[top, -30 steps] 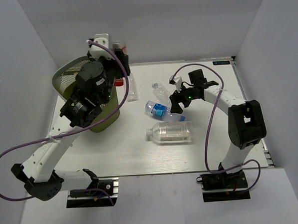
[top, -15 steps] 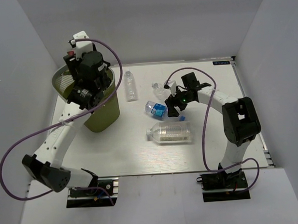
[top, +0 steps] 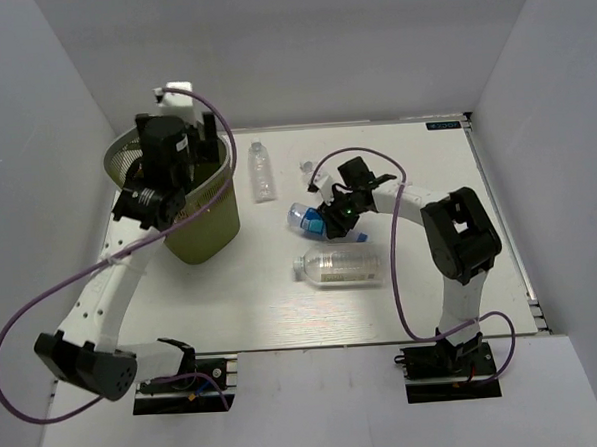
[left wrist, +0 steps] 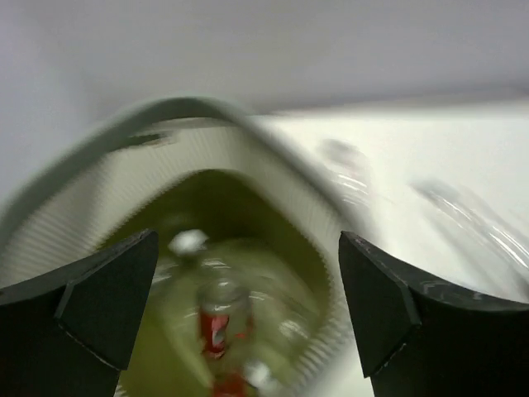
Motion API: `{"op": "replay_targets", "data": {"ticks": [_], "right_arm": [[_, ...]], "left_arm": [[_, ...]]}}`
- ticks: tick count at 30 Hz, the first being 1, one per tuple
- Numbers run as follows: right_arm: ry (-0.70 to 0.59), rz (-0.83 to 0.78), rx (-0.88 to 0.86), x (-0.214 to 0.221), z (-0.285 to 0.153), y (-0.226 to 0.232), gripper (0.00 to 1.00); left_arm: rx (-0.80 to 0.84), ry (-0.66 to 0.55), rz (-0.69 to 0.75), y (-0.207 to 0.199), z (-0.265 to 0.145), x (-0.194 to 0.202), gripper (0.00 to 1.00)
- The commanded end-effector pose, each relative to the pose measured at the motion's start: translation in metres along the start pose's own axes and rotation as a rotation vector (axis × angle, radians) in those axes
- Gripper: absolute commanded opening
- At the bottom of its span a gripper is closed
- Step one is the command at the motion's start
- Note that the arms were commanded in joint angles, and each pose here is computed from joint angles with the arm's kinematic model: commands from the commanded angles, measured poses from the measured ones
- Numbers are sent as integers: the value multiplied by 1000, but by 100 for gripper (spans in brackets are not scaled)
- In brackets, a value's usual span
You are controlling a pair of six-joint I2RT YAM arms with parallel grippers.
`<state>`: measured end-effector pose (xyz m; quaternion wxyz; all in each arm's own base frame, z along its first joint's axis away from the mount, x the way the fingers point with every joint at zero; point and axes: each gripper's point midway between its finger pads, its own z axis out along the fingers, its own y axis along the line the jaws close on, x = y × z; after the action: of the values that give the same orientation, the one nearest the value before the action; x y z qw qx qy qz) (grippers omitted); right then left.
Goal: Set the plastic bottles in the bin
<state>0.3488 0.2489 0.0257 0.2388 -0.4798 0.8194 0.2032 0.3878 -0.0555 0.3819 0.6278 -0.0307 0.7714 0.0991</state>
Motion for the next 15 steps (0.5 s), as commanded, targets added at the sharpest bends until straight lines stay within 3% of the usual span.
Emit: {"op": "replay_targets", "data": {"ticks": [1,2,3,4,6,10,13,15], "right_arm": [[-87,-37,-49,-29,-25,10,34],[-97,-47,-69,-30,-30,15,20],[-180,-114,-119,-49,-50,29,16],[-177,-128,-147,-47,-58,37,13],[-254,-198,-133,-72,-88,43,7],[-389,-215,-61,-126,-131,39,7],[-540,-180,22,-186,-166,26,7],[-693,-243,54,-241,-203,24,8]], "left_arm": [[855,-82,166,-119,-77,1,99],[977,-34,172,-136,-90,17,98],[1080,12,170,-149,-100,33,95],[1199,60,160,-160,-114,49,94],[1305,170,125,-175,-130,94,91],[1326,223,74,-175,-148,134,91],[1342,336,38,-178,-159,170,91],[1345,378,18,-180,-162,184,91]]}}
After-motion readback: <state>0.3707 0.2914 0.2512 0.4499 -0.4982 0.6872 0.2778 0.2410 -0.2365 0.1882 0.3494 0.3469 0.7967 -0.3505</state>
